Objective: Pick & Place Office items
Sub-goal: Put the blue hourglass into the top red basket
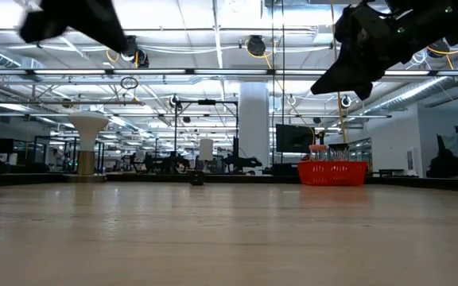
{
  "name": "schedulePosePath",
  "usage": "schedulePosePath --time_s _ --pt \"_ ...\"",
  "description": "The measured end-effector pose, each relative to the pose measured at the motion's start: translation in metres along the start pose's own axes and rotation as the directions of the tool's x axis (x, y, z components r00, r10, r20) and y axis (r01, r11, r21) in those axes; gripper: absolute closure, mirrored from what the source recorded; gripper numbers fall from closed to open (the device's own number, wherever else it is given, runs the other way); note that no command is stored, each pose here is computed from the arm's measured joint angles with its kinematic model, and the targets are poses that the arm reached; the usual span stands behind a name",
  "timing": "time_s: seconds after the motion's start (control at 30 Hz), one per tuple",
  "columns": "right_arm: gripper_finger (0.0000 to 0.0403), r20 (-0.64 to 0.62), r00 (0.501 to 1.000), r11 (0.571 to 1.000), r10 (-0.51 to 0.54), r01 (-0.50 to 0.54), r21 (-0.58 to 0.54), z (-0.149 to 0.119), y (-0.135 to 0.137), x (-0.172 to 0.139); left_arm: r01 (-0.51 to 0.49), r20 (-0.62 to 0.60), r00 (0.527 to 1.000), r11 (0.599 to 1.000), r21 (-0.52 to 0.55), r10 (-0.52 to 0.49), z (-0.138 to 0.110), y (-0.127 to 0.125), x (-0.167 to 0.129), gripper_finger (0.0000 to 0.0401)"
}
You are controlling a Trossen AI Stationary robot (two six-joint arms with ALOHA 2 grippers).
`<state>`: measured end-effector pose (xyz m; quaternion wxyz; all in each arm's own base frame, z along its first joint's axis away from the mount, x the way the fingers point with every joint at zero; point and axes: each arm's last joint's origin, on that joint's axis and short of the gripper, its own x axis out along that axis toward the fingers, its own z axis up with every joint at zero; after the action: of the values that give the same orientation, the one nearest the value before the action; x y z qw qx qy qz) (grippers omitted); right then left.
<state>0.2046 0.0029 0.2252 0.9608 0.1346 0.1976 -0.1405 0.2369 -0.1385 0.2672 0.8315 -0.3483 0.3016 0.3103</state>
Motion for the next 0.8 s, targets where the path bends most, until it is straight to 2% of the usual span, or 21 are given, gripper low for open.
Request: schedulePosePath --time_s 0.13,0.23,0.3,0.37,0.47,0.53,0.63,0.73,0.8 --pt "0.0402 0.012 0.999 0.998 -0.031 0.030 0.063 0.003 -0.006 0.002 0.041 0.034 0.998 0.990 0.135 -0.046 0.020 0.011 0.021 0.0398" --pt "0.0402 0.046 0.996 0.988 -0.080 0.072 0.139 0.005 -0.009 0.003 0.151 0.037 0.986 0.965 0.213 -0.162 0.031 0.027 0.042 0.0398" --pt "0.0402 0.083 0.990 0.979 -0.118 0.102 0.178 0.008 -0.011 0.002 0.270 0.047 0.955 0.927 0.261 -0.292 0.041 0.039 0.053 0.0399" --pt "0.0402 0.114 0.982 0.971 -0.152 0.127 0.201 0.010 -0.011 0.002 0.396 0.072 0.899 0.871 0.291 -0.432 0.050 0.051 0.059 0.0398" --pt "0.0402 0.144 0.970 0.957 -0.195 0.156 0.245 0.013 -0.012 0.002 0.479 0.083 0.839 0.801 0.359 -0.538 0.061 0.070 0.067 0.0399" --pt "0.0403 0.150 0.965 0.948 -0.216 0.170 0.268 0.013 -0.012 0.002 0.492 0.049 0.832 0.777 0.392 -0.552 0.068 0.079 0.069 0.0397" --pt "0.0403 0.149 0.965 0.946 -0.217 0.171 0.274 0.013 -0.013 0.002 0.513 -0.072 0.840 0.743 0.431 -0.538 0.075 0.086 0.066 0.0386" --pt "0.0403 0.141 0.965 0.946 -0.220 0.176 0.270 0.011 -0.013 0.003 0.456 -0.199 0.888 0.748 0.481 -0.413 0.078 0.088 0.057 0.0386" --pt "0.0403 0.134 0.966 0.947 -0.222 0.181 0.267 0.010 -0.012 0.005 0.423 -0.294 0.905 0.729 0.539 -0.308 0.078 0.087 0.045 0.0395"
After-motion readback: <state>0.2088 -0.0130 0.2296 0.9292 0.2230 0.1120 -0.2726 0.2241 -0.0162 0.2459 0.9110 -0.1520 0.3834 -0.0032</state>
